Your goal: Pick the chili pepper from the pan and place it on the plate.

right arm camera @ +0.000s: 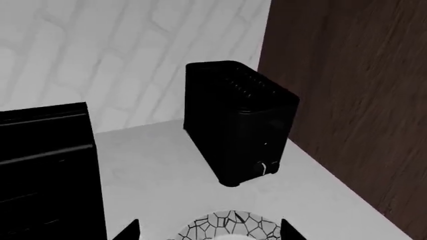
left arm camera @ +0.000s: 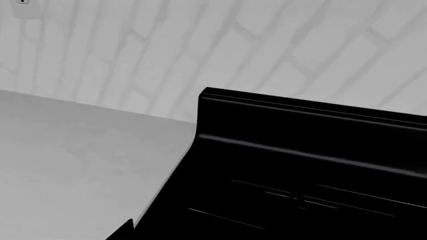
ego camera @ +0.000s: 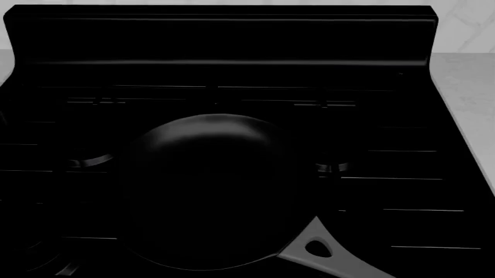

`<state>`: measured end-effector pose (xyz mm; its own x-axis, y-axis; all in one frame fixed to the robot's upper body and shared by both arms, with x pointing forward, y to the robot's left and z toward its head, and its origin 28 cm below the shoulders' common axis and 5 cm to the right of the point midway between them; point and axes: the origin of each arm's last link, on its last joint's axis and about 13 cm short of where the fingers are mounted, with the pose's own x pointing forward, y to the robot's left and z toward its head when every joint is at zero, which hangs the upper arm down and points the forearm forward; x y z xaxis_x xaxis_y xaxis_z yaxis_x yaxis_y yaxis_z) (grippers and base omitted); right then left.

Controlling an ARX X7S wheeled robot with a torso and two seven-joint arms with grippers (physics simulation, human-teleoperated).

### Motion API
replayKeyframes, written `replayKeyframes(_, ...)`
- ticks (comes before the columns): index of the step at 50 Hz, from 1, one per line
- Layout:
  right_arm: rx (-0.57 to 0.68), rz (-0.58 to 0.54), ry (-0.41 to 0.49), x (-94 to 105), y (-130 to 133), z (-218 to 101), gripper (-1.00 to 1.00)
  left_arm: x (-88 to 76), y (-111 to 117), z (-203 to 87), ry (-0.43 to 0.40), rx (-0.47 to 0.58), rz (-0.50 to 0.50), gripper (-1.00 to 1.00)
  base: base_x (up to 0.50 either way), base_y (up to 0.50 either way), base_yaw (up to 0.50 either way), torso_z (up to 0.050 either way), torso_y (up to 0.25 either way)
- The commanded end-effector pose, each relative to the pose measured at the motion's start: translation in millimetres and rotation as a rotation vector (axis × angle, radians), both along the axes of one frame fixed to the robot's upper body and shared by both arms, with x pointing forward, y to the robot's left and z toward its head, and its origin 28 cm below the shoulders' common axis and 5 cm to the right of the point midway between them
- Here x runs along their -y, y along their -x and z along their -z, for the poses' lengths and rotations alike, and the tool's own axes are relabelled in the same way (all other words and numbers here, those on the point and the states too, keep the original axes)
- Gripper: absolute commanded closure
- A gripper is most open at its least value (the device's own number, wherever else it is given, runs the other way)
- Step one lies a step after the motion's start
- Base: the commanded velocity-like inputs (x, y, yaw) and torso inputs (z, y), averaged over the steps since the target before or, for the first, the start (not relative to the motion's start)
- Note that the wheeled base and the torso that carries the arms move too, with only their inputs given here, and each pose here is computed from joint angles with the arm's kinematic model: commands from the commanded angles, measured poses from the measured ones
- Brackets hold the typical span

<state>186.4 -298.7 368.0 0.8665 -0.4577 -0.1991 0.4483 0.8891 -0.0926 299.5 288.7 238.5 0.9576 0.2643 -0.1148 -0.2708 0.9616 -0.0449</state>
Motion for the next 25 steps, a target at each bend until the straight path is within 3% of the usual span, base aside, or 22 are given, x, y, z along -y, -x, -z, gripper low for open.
replayKeyframes(1,0.165,-0.125,0.126,-38.9,26.4,-22.4,-1.0,-0.8,-0.7,-1.1,0.025,0.024,0.006,-1.0,0.0,0.0,0.0,0.0,0.0)
replayKeyframes(18,0.282,-0.33,0.195,-90.9,17.1,-14.1,-1.0,-0.1,0.7,-2.8,0.022,0.025,0.004,-1.0,0.0,0.0,0.0,0.0,0.0)
replayKeyframes(25,0.333,-0.404,0.159,-103.8,5.4,-7.9,-1.0,-1.9,0.5,0.6,0.028,0.022,0.003,-1.0,0.0,0.0,0.0,0.0,0.0)
